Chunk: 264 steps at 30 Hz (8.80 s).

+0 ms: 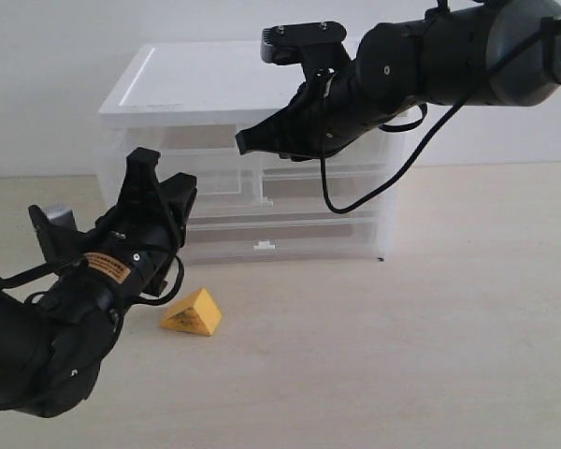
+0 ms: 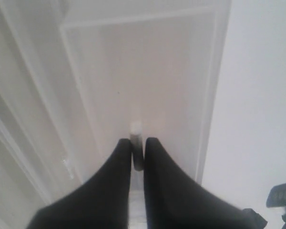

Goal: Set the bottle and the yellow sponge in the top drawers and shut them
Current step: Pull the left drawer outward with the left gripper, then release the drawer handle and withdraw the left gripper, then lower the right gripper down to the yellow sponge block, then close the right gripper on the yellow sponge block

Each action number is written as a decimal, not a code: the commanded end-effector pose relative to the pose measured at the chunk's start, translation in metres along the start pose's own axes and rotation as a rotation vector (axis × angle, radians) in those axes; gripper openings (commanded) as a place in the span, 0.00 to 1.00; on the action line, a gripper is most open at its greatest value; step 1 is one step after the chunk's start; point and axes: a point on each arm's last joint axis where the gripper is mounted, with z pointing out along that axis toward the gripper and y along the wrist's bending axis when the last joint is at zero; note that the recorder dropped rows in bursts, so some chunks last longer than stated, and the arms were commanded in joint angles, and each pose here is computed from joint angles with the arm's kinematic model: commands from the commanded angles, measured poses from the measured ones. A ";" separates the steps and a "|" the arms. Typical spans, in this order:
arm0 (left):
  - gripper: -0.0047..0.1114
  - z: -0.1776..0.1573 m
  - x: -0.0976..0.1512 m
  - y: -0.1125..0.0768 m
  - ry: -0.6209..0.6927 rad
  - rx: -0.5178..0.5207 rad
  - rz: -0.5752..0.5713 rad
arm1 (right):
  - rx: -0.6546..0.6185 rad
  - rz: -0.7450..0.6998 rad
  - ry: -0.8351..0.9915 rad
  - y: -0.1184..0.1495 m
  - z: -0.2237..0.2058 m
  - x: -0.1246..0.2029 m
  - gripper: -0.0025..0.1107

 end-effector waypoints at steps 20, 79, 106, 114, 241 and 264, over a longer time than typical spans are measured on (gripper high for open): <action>0.07 -0.033 -0.002 -0.013 0.064 0.019 0.077 | 0.013 -0.002 -0.057 -0.006 -0.002 -0.007 0.02; 0.54 -0.063 -0.004 0.003 0.152 -0.054 0.163 | 0.013 -0.025 -0.018 -0.005 -0.021 -0.012 0.02; 0.53 -0.145 -0.051 -0.022 0.000 -0.019 0.481 | 0.060 -0.074 0.025 -0.007 -0.144 -0.015 0.02; 0.53 -0.157 -0.056 -0.036 -0.025 0.057 0.589 | 0.014 -0.059 0.107 -0.005 -0.159 0.034 0.02; 0.53 -0.180 -0.064 -0.052 -0.016 0.064 0.881 | -0.224 -0.621 0.028 0.124 0.075 0.130 0.70; 0.53 -0.180 -0.064 -0.052 -0.014 0.062 0.881 | -0.220 -0.534 0.023 0.124 0.089 0.143 0.47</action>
